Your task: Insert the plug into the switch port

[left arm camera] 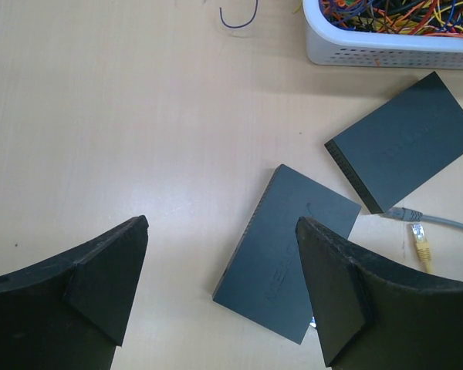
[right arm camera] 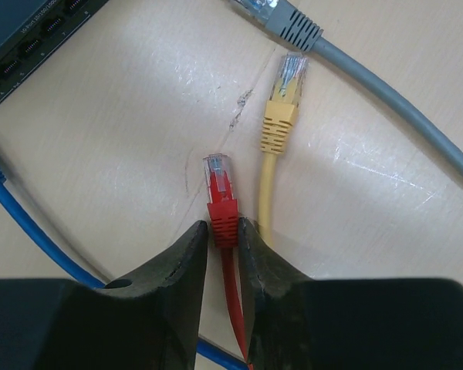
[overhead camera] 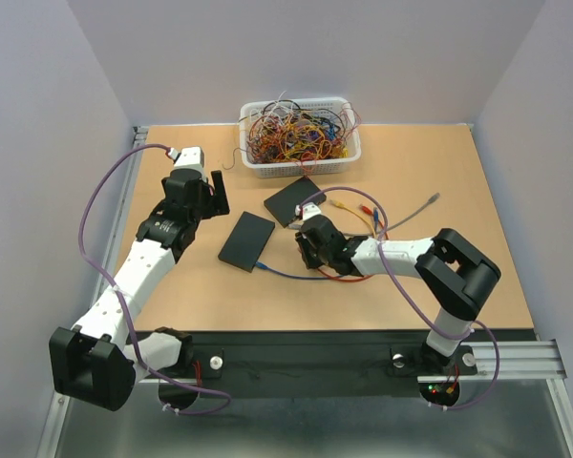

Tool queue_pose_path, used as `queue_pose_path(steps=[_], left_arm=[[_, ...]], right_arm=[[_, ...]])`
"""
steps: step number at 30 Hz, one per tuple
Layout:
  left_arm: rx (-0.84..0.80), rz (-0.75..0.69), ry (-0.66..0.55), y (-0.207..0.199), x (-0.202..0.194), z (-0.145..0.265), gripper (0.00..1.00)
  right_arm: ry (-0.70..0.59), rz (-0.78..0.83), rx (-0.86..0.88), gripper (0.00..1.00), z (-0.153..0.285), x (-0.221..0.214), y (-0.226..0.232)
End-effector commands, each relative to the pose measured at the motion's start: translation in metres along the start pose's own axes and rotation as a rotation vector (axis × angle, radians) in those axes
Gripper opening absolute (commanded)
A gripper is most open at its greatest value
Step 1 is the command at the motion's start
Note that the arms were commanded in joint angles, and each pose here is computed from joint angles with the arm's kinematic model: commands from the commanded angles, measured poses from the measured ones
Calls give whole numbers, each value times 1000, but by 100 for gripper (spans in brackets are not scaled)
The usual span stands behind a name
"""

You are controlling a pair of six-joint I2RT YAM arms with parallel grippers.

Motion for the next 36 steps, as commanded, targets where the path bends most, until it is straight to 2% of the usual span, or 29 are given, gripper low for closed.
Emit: queue_pose_path(steps=[1,4,6,12,18,25,36], left_arm=[[12,-3,-31,3,8,1,89],[13,-4,-30,3,7,1,89],[12,-3,-31,3,8,1,89],[-26,-7,-26,-2,7,2,89],[-39,-6,-29,-4,8,3,89],[-109,-18,-11,-13,5,3,89],[-167,-30,19,-22,-1,-1,89]], right_arm=[[-13,-14,41,29,5,2,9],[-11,-15,36,28,5,0,8],[-3,-11,35,24,4,-4,8],[-39,16,57,1,12,3,10],[-123,88,174,1,33,16,28],[-252,222,520,0,79,11,73],[-335,320,727,0,111,0,94]])
Point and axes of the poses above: each gripper's point midway between its finger pads, its own z axis back along the fingers, its own y axis along the line the jaws close on, x = y × z, the point moved 4 cm from there along z, back along the fingers
